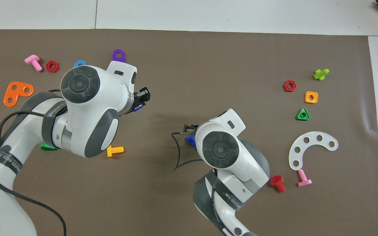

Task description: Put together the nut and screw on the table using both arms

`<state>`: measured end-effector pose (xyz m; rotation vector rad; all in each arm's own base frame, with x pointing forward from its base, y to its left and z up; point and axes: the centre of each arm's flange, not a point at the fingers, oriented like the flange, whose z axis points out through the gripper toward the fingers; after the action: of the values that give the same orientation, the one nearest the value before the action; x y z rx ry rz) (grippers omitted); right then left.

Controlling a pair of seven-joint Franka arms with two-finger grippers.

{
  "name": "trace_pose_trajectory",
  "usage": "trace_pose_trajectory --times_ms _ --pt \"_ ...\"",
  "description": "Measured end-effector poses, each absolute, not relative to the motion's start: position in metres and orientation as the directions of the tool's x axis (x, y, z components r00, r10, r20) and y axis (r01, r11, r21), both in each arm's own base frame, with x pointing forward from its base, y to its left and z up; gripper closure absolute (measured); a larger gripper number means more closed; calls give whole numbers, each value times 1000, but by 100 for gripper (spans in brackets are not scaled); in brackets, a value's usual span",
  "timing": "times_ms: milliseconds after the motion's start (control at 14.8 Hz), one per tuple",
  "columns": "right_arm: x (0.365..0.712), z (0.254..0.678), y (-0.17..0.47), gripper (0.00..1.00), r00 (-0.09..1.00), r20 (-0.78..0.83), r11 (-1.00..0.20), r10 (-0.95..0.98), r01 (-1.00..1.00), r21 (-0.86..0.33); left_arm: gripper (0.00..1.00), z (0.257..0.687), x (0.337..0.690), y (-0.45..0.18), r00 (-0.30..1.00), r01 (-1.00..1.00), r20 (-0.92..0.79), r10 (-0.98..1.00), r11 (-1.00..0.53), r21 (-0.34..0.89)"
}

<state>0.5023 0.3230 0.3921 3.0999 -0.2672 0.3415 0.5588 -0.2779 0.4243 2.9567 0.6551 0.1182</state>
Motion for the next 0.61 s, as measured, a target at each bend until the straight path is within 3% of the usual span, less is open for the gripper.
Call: trace_pose_trajectory --times_ms 405,608 --pt "521 496 167 0 973 151 -984 -172 -176 11 53 404 502 -370 917 394 -5 398 -905 158" --pt "525 529 80 0 977 147 -987 -157 -162 21 53 384 464 -412 922 384 -21 386 -910 156"
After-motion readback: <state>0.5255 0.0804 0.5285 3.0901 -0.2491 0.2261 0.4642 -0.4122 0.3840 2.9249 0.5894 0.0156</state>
